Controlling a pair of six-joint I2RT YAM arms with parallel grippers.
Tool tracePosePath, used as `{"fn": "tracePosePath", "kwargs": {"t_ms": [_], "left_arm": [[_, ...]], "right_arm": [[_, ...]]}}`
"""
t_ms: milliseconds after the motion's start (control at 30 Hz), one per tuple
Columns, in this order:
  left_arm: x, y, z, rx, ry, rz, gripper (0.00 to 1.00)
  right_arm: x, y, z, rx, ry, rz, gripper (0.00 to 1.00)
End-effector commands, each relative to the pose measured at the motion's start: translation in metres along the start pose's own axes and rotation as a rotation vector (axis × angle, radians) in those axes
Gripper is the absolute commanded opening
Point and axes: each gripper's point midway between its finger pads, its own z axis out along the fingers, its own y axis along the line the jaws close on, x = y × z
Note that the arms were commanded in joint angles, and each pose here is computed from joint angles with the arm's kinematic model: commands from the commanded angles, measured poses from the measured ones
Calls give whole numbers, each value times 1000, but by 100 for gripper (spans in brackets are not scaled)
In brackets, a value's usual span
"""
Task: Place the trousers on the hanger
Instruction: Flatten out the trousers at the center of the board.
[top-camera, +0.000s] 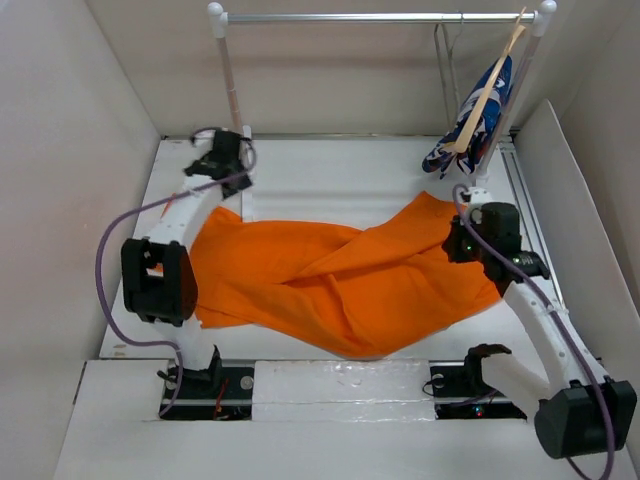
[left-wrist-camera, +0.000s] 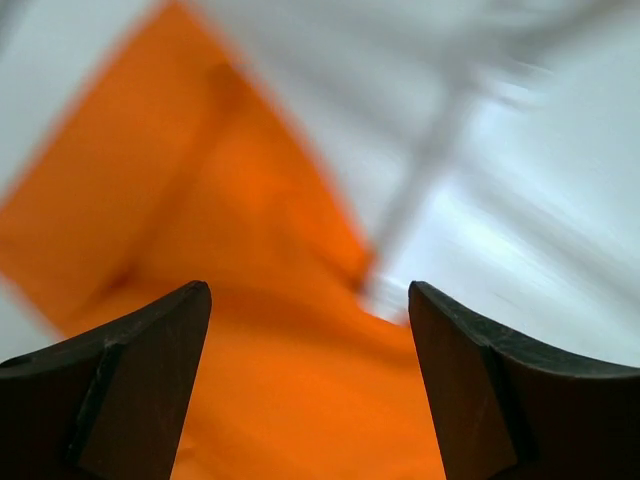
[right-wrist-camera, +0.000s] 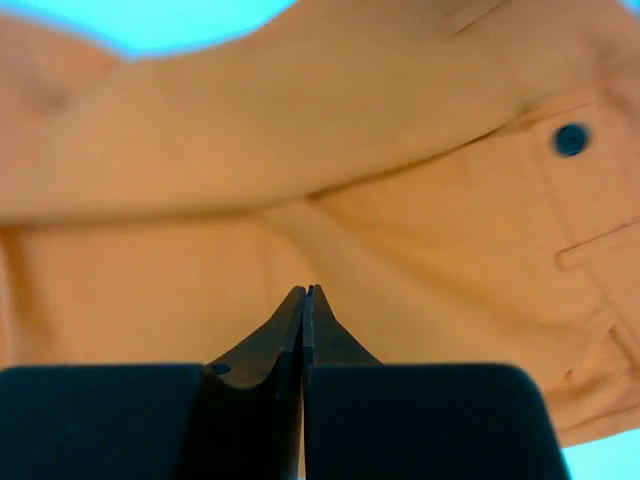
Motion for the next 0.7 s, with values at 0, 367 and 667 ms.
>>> {"fn": "tracePosePath", "kwargs": {"t_ms": [0, 367, 667], "left_arm": [[68, -86, -59, 301, 35, 85, 76], [183, -123, -65, 439, 221, 211, 76], [191, -153, -99, 612, 239, 224, 73]], "right_arm": [[-37, -27, 10, -3, -156, 101, 3], [-19, -203, 49, 322, -82, 569, 76], [85, -248, -19, 754, 64, 857, 75]]}}
